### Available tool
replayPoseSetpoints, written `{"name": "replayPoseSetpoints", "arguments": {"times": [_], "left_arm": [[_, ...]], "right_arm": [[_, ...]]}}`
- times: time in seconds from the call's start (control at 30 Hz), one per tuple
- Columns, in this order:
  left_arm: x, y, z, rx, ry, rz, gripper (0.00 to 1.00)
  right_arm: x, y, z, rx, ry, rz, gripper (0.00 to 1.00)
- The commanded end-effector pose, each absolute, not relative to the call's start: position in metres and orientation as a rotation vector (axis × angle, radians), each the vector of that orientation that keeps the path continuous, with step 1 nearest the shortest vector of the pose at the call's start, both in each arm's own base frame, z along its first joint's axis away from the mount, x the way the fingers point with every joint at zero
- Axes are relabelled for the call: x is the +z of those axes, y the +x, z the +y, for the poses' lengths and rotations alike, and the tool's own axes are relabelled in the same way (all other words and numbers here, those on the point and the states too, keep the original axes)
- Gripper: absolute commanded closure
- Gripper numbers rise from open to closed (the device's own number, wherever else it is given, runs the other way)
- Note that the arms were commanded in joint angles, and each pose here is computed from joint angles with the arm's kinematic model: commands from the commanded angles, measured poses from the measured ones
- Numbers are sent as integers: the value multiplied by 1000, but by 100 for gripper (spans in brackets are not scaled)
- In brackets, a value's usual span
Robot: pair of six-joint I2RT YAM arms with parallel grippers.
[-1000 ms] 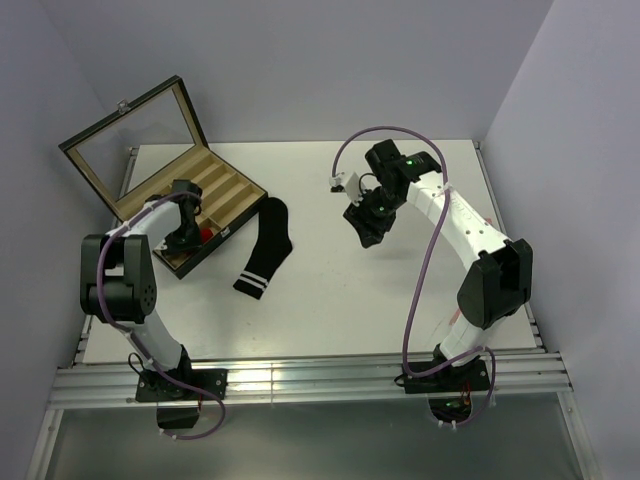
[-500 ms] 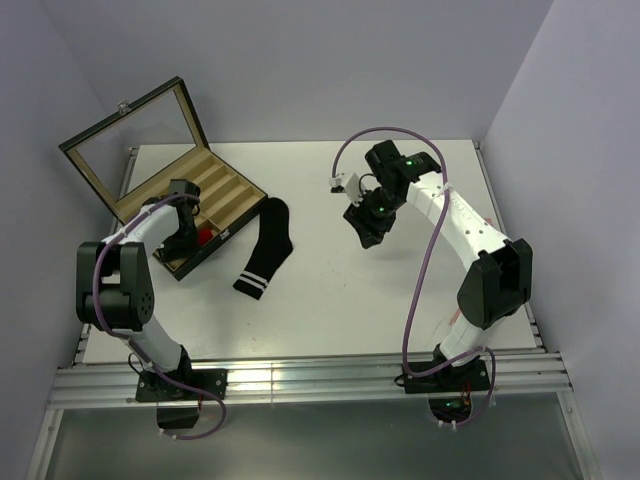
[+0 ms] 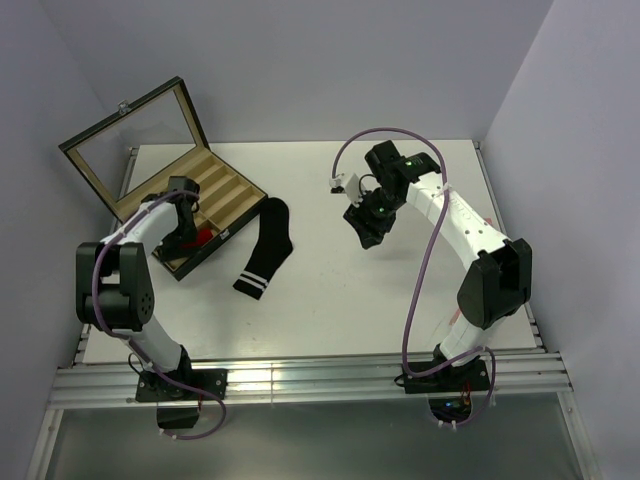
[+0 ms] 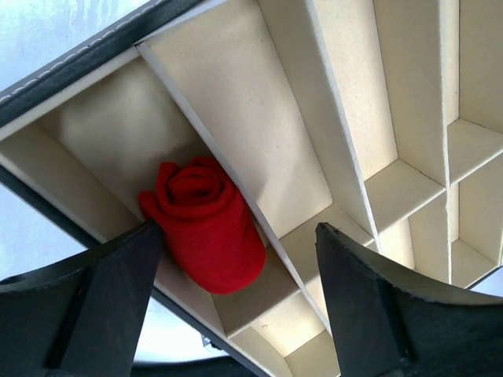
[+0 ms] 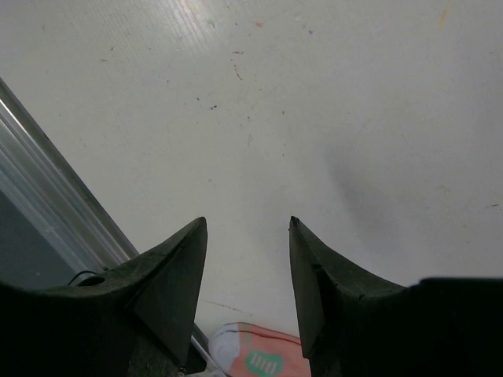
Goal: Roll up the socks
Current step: Place the sock in the storage box, then roll the sock at the center of the board.
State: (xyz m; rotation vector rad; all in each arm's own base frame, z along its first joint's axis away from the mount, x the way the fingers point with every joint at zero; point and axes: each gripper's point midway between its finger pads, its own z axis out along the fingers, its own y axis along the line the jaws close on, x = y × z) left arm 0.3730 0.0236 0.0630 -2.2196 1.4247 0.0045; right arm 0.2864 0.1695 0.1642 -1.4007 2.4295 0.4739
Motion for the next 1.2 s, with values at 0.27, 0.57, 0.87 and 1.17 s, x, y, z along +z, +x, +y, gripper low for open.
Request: {"name": "replayPoseSetpoints", "arguments": {"times": [0.27, 0.57, 0.87, 1.17], "left_arm": [[115, 383, 41, -181, -2504, 773, 8], [137, 377, 39, -239, -2448, 838, 11], [209, 373, 26, -257, -1937, 1336, 17], [238, 329, -15, -338, -1428, 1648, 27]], "right_arm": [[178, 297, 168, 437, -1367, 2382, 46], [186, 304, 171, 424, -1349, 2363, 46], [219, 319, 199, 501, -1253, 2249, 46], [200, 280, 281, 492, -1370, 2057, 47]]}}
